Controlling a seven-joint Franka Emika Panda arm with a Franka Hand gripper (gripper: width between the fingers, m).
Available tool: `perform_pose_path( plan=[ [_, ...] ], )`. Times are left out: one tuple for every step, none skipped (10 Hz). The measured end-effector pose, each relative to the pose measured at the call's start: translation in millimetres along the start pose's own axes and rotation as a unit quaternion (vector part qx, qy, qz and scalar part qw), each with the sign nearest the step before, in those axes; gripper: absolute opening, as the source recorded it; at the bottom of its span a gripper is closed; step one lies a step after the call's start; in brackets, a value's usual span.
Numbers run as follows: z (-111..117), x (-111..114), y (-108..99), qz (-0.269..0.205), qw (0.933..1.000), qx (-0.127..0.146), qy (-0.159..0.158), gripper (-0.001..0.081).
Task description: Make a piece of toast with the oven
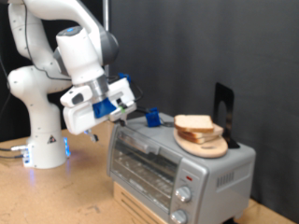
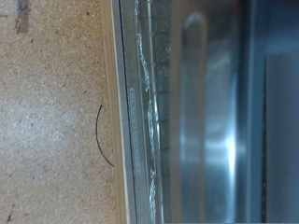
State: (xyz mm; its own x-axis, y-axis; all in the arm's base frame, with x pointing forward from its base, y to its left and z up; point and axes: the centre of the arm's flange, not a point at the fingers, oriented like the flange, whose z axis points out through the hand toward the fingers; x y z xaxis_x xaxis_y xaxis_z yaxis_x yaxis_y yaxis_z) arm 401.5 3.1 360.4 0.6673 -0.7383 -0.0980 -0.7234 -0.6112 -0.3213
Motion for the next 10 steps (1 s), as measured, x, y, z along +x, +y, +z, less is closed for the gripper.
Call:
perform_pose_path(
  plan=[
    [3.8,-2.6,2.0,-0.003,1.0000,-0.001,-0.001,0.0688],
    [6.6,-3.9,4.3,-0.006,1.0000,-0.001,0.002,0.0688],
    [9.7,-5.0,6.6,-0.005,1.0000,0.002,0.008,0.0688],
    [12.4,-5.8,7.7,-0.004,0.9999,0.005,0.015,0.0688],
    [15.3,-6.2,5.8,0.004,0.9997,0.013,0.020,0.0688],
    [18.8,-7.4,3.1,0.010,0.9995,0.018,0.022,0.0688],
    [21.2,-8.4,-0.6,0.015,0.9994,0.020,0.024,0.0688],
    [21.9,-9.2,-3.4,0.018,0.9994,0.020,0.024,0.0688],
    [22.6,-8.6,-5.9,0.022,0.9993,0.019,0.025,0.0688],
    [23.0,-7.1,-7.9,0.024,0.9992,0.018,0.026,0.0688]
  ],
)
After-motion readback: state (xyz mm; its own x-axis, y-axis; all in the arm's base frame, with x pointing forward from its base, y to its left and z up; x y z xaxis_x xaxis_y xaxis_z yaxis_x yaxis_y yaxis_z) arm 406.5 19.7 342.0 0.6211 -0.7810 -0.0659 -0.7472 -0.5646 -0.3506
